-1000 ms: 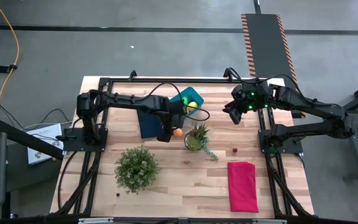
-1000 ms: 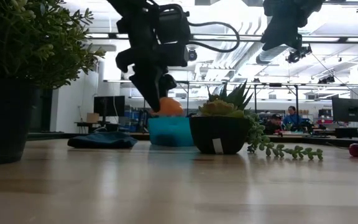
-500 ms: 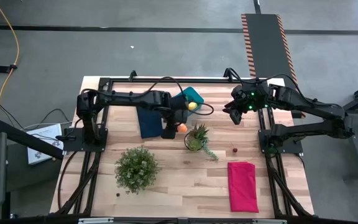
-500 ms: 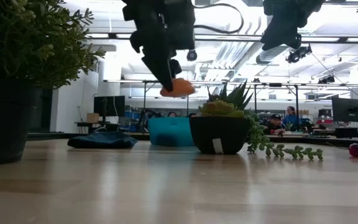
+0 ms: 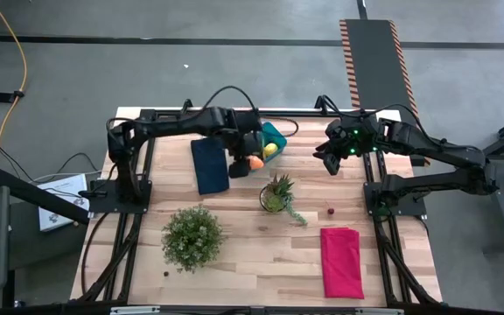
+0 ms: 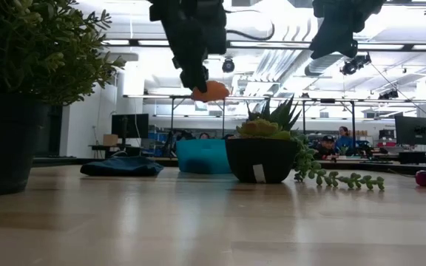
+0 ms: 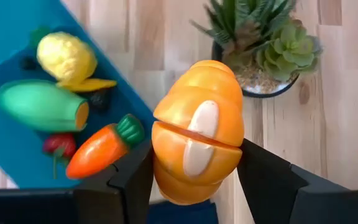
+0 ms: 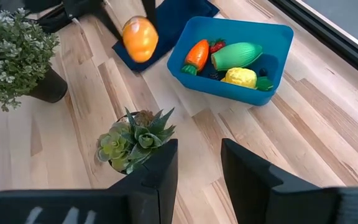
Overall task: Pick and placing Produce into tupperware
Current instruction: Put the orange croissant into the blue bin
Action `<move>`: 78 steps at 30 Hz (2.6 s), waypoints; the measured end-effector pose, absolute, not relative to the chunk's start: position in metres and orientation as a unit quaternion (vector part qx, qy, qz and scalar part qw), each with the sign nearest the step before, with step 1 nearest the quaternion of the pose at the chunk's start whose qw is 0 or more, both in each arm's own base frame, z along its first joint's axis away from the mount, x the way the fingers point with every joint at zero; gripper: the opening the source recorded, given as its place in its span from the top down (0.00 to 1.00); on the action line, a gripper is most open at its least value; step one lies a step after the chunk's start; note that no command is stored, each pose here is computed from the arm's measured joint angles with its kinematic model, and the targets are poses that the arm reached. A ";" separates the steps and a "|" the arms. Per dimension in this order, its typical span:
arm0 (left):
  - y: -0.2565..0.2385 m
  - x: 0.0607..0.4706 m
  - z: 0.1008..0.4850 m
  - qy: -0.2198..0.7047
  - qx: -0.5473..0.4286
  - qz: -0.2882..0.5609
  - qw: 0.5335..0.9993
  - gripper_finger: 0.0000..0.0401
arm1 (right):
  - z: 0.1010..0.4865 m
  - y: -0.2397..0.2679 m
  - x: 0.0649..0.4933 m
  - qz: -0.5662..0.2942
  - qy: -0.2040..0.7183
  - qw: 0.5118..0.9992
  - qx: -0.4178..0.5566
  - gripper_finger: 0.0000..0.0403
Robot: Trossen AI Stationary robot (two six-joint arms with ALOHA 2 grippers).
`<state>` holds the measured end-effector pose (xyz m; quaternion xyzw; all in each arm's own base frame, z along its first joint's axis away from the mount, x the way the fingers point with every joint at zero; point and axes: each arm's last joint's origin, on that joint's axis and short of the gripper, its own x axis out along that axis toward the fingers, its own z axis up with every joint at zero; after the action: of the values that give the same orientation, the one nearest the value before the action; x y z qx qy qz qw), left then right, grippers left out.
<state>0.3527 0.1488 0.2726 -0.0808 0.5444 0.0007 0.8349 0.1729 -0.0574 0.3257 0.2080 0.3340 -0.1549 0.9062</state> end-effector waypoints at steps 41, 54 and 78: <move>0.232 0.335 0.283 0.421 -0.179 0.185 0.870 0.49 | 0.334 -0.059 0.179 -0.155 0.283 0.921 0.217 0.72; 0.245 0.331 0.267 0.434 -0.216 0.235 0.843 0.49 | 0.334 -0.060 0.179 -0.167 0.281 0.921 0.211 0.72; 0.239 0.358 0.215 0.482 -0.245 0.224 0.811 0.49 | 0.334 -0.060 0.179 -0.167 0.281 0.921 0.211 0.72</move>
<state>0.3584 0.2393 0.2150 -0.2446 0.4824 0.2236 0.8109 0.1790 -0.0603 0.3337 0.2109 0.2809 -0.1672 0.9212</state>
